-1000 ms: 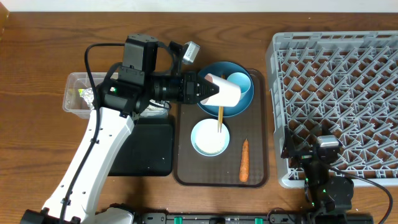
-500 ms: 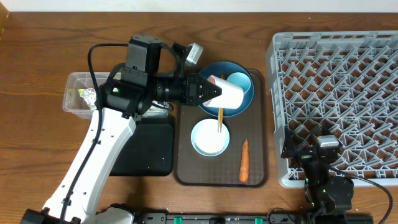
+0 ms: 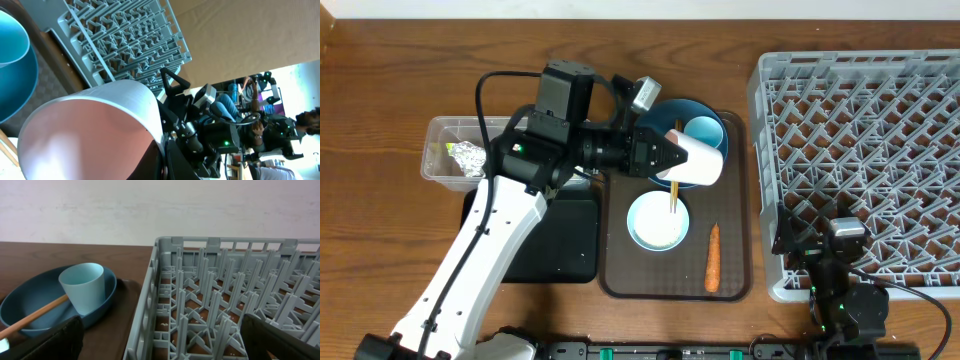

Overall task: Sort waste into correct bins and load items into the dishwasher rack
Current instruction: 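Lift the pink cup and turn it sideways toward the rack, then move the right gripper from the rack toward the held pink cup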

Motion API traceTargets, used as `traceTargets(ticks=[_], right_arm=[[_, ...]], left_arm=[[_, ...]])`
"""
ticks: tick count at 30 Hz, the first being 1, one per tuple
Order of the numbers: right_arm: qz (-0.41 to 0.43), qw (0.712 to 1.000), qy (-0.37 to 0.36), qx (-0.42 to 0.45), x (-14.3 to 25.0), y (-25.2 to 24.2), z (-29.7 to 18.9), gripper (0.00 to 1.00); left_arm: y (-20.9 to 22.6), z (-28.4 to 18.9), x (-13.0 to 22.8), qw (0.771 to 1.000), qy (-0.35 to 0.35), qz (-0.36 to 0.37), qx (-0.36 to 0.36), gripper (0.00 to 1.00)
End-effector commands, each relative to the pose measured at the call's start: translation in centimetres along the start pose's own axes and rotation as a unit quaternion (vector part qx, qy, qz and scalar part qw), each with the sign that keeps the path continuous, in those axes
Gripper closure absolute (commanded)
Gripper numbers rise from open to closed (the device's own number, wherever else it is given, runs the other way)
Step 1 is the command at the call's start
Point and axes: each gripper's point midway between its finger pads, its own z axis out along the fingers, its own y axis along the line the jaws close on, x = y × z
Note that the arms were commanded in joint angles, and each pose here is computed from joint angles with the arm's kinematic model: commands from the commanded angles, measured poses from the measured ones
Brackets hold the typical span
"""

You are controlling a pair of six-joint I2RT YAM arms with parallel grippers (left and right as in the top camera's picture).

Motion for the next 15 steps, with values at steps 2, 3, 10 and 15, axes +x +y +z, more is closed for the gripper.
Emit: traceTargets(ticks=[2,3,10,15], right_arm=[[0.004,1.0,0.003,-0.013,0.2,0.6,0.0,0.01],[0.004,1.0,0.003,-0.013,0.2,0.6,0.0,0.01],[0.004,1.0,0.003,-0.013,0.2,0.6,0.0,0.01],[0.004,1.0,0.003,-0.013,0.2,0.6,0.0,0.01]], left_arm=[[-0.1,0.4,0.4,1.0,0.011,0.005,0.01,0.94],[-0.1,0.4,0.4,1.0,0.011,0.005,0.01,0.94],[-1.5,0.3,0.8,0.998,0.025,0.008,0.049,0.94],[-2.2,0.2,1.1,0.997,0.034,0.01,0.07,0.94]])
